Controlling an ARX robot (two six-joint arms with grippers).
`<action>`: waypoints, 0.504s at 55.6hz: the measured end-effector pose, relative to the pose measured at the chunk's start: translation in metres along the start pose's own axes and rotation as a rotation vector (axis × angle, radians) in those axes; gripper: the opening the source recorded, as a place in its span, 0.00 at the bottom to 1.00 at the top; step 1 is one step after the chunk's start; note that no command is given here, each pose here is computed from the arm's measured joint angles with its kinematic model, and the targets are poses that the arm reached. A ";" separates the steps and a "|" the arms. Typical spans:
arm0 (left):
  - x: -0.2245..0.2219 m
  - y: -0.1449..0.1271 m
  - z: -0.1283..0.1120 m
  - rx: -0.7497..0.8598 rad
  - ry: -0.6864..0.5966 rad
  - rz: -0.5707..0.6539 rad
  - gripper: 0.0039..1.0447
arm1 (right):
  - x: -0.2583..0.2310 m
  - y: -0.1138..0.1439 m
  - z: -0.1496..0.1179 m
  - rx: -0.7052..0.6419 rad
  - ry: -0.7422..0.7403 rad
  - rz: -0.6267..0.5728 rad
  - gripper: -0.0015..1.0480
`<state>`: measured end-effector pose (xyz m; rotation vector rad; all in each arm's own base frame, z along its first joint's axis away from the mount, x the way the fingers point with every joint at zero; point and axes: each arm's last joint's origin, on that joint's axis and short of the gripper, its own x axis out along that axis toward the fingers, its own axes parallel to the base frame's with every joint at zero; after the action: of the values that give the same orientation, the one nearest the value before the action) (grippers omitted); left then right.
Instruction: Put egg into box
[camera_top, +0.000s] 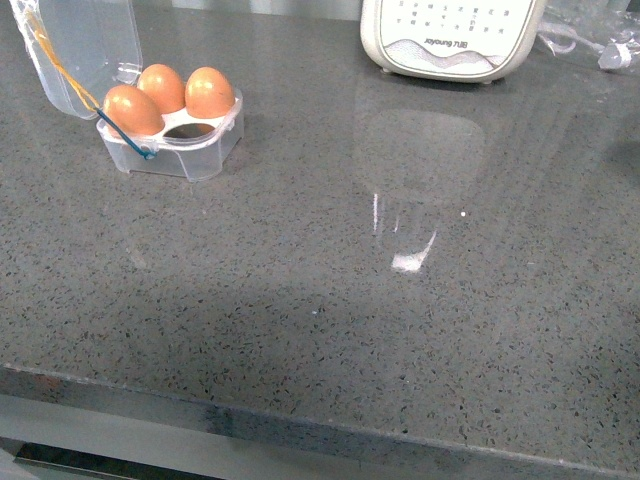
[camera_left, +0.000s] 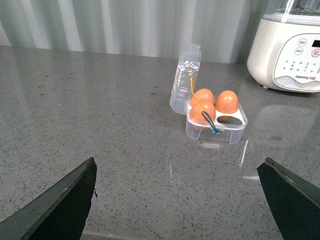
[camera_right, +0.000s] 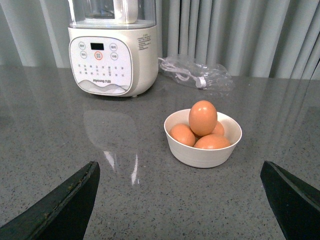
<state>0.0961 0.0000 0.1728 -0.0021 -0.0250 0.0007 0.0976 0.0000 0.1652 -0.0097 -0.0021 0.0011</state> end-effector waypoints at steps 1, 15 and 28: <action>0.000 0.000 0.000 0.000 0.000 0.000 0.94 | 0.000 0.000 0.000 0.000 0.000 0.000 0.93; 0.000 0.000 0.000 0.000 0.000 0.000 0.94 | 0.000 0.000 0.000 0.000 0.000 0.000 0.93; 0.000 0.000 0.000 0.000 0.000 0.000 0.94 | 0.000 0.000 0.000 0.000 0.000 0.000 0.93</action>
<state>0.0961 0.0000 0.1728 -0.0021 -0.0250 0.0007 0.0976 0.0000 0.1652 -0.0097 -0.0021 0.0011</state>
